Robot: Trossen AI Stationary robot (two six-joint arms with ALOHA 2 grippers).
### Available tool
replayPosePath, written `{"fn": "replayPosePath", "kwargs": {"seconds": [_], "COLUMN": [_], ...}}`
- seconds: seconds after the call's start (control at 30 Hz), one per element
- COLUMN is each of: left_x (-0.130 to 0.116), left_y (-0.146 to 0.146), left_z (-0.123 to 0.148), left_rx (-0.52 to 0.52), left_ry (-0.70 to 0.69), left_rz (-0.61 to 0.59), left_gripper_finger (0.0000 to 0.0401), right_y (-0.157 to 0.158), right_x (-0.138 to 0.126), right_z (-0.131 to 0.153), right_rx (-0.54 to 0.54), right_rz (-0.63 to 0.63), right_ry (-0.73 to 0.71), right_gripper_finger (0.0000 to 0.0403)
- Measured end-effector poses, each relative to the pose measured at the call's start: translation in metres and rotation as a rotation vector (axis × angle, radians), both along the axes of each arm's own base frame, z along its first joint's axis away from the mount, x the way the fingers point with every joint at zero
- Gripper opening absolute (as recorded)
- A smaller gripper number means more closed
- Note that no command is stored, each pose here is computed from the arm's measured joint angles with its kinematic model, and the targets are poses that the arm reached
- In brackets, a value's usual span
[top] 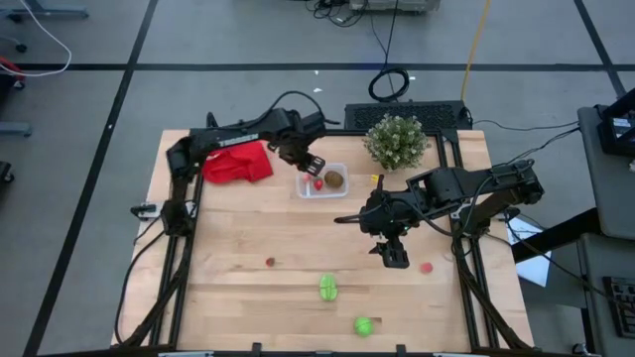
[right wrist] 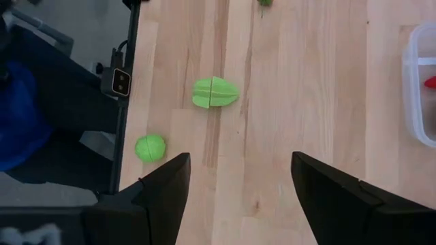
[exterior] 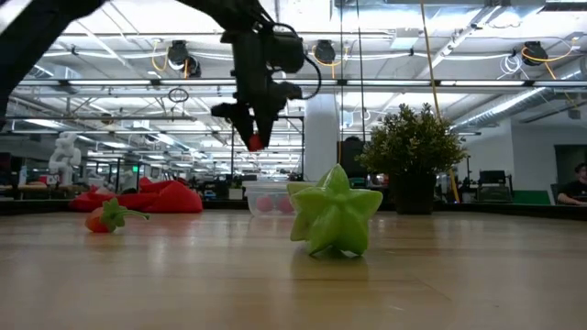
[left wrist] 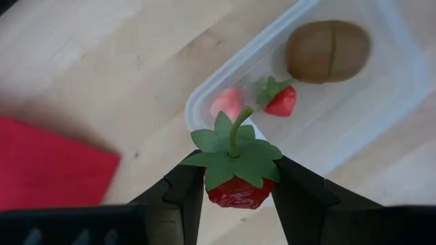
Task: Pick and placing Produce into tupperware
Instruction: Put the bottom strawberry into the bin
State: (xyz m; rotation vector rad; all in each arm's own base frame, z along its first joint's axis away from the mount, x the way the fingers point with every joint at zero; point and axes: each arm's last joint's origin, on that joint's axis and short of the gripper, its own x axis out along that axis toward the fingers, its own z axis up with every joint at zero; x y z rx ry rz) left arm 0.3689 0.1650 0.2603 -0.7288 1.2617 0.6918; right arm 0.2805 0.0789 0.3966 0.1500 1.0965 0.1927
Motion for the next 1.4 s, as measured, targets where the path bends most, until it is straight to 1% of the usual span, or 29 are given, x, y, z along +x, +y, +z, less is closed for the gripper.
{"fn": "replayPosePath", "kwargs": {"seconds": [0.13, 0.27, 0.57, 0.93, 1.1, 1.27, 1.4], "left_x": [0.012, 0.017, 0.023, 0.030, 0.035, 0.040, 0.040], "left_y": [0.004, 0.005, -0.001, -0.005, -0.006, -0.005, -0.005], "left_z": [-0.013, -0.023, -0.030, -0.031, -0.043, -0.062, -0.063], "left_rx": [-0.013, -0.020, -0.007, 0.001, -0.011, -0.055, -0.057], "left_ry": [0.033, 0.054, 0.075, 0.035, 0.051, 0.076, 0.079], "left_rz": [-0.030, -0.046, -0.073, -0.078, -0.081, -0.087, -0.088], "left_gripper_finger": [0.0147, 0.0147, 0.0147, 0.0147, 0.0147, 0.0147, 0.0147], "right_y": [0.000, 0.000, -0.004, -0.021, -0.023, -0.023, -0.023], "right_x": [0.000, 0.000, 0.004, 0.011, 0.012, 0.012, 0.012], "right_z": [0.000, 0.000, 0.002, 0.004, 0.004, 0.004, 0.004], "right_rx": [0.002, -0.007, -0.039, -0.035, -0.036, -0.040, -0.040], "right_rz": [-0.006, 0.012, 0.072, 0.012, 0.006, 0.013, 0.014], "right_ry": [0.006, 0.001, -0.058, -0.098, -0.101, -0.102, -0.102], "right_gripper_finger": [0.0247, 0.0247, 0.0247, 0.0247, 0.0247, 0.0247, 0.0247]}}
